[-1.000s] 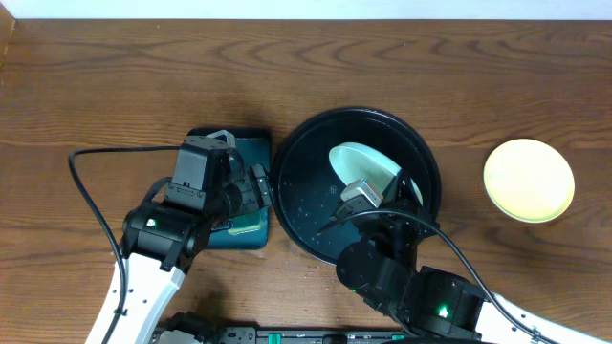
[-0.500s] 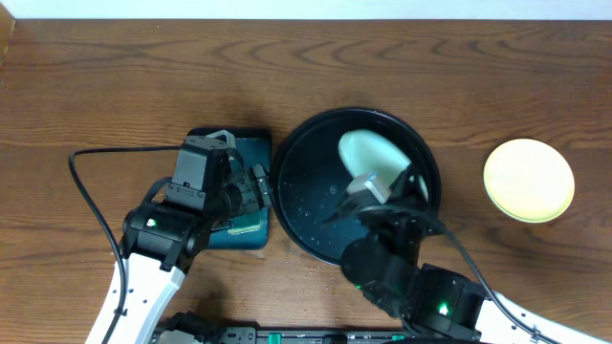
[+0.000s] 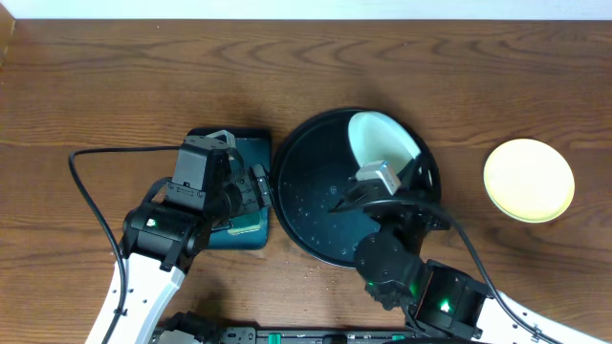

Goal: Clean dirty plates on tray and stack at the side
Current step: 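Place the mint plate on top of the stack right of the tray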

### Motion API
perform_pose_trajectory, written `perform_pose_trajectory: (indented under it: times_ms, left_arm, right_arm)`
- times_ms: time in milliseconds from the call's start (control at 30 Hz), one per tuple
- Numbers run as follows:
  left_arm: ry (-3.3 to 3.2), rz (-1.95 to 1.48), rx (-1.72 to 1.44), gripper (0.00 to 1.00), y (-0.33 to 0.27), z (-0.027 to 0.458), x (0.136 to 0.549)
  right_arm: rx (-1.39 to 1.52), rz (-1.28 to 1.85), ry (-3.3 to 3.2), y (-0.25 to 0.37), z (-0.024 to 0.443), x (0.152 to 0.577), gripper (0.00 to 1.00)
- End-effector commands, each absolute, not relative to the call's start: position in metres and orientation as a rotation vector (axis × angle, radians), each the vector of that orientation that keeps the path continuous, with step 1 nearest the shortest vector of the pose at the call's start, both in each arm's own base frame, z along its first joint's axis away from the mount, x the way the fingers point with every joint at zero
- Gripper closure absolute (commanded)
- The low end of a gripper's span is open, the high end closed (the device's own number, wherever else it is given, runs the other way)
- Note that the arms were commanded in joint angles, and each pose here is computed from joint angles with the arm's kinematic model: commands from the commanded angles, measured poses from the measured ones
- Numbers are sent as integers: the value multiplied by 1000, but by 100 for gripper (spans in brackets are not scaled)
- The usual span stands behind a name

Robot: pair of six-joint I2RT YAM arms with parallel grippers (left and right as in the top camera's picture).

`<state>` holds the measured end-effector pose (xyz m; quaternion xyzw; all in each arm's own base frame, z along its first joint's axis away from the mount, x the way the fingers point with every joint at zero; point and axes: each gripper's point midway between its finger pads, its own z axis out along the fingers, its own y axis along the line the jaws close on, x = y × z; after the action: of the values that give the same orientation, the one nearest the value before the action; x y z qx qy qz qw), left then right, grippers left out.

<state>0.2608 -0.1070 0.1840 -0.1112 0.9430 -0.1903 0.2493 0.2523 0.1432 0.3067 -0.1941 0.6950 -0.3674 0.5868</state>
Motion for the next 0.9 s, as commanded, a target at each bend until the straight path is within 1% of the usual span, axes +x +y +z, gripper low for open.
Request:
perform_pose_trajectory:
  times_ms: [0,33,167,300,433,533,667,767,867]
  left_arm:
    - [2541,-534,-279,16,-109,196,265]
    - [2541,-534,-279,16,-109,196,265]
    - [2541,-534,-279,15,-109,196,265]
    - [2541,-534,-279,16,-109,196,265]
    - [2541,-534,-279,16,-109,196,265]
    - [2541,-534,-279,16,-109,196,265]
    - [2541,-534,-279,15,-109,196,265]
    - [2541,-534,-279,15,-109,196,265]
    - [2541,-534,-279,15,-109,196,265]
  right_arm:
    - [-391,-854,1625,138,310,251,99]
    - [-348,-812,1631,138,309,251,99]
    - [-454,-672,1673,157,285,256,99]
    - [-495,-487,1859,157,234,262,99]
    - [-433,-328,2028,148,204,267,99]
    - [-337,-154,2136,140,195,273,99]
    - [-200,83,2224,118,198,287,99]
    - [-28,208,2261,79,199,303,99]
    - [211,274,2271,24,195,312,99]
